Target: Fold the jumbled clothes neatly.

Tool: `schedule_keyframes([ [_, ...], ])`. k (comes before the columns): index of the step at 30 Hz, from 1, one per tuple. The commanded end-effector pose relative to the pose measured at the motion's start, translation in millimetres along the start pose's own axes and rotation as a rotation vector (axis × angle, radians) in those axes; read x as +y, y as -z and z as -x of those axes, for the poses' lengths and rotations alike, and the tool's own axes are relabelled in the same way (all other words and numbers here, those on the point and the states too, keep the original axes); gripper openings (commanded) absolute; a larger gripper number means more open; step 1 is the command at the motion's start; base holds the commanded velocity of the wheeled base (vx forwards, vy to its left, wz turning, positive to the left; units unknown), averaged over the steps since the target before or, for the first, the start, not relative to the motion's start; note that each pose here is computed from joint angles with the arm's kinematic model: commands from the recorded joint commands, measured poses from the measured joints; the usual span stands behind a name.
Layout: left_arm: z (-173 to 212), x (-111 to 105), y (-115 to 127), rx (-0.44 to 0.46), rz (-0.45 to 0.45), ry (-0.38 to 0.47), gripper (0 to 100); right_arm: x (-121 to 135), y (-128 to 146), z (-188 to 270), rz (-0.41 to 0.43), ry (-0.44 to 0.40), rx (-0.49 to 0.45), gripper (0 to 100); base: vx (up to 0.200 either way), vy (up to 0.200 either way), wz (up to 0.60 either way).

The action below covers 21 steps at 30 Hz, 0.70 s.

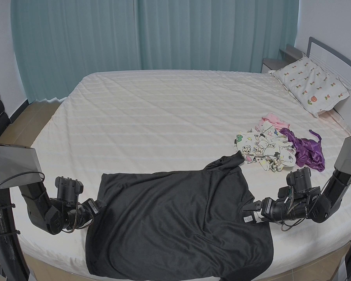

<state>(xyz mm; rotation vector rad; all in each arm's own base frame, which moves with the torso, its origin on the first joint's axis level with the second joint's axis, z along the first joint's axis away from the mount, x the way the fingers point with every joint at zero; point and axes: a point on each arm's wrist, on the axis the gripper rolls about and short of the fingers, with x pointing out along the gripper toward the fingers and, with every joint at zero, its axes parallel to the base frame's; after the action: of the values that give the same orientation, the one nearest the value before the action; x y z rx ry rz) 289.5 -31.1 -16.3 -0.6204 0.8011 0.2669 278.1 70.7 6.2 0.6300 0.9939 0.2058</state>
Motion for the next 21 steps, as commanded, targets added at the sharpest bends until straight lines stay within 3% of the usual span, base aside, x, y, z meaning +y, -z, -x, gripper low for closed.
schedule_keyframes([
  [1, -0.7, 0.9, 0.7, 0.003, 0.000, -0.004, 100, -0.2, 0.2, -0.6, 0.000, 0.001, 0.001, 100, 0.000, 0.200, 0.00],
  [3, -0.7, 0.4, 0.9, 0.003, -0.003, -0.002, 100, 0.0, -0.2, -0.7, 0.000, 0.000, 0.000, 100, 0.000, 0.200, 0.00],
  [8, -0.5, -1.1, -0.9, -0.007, 0.001, 0.005, 100, 0.2, -0.5, -0.8, 0.001, -0.001, -0.001, 100, 0.000, 0.000, 0.00],
  [15, 1.5, -8.9, -4.7, -0.038, 0.077, 0.053, 100, 2.6, 0.3, -1.7, 0.008, -0.002, -0.001, 100, 0.000, 0.000, 0.00],
  [21, 1.8, -14.9, 2.2, -0.023, 0.056, 0.066, 100, 3.7, 1.7, -2.1, 0.012, -0.004, 0.004, 100, 0.200, 0.000, 0.00],
])
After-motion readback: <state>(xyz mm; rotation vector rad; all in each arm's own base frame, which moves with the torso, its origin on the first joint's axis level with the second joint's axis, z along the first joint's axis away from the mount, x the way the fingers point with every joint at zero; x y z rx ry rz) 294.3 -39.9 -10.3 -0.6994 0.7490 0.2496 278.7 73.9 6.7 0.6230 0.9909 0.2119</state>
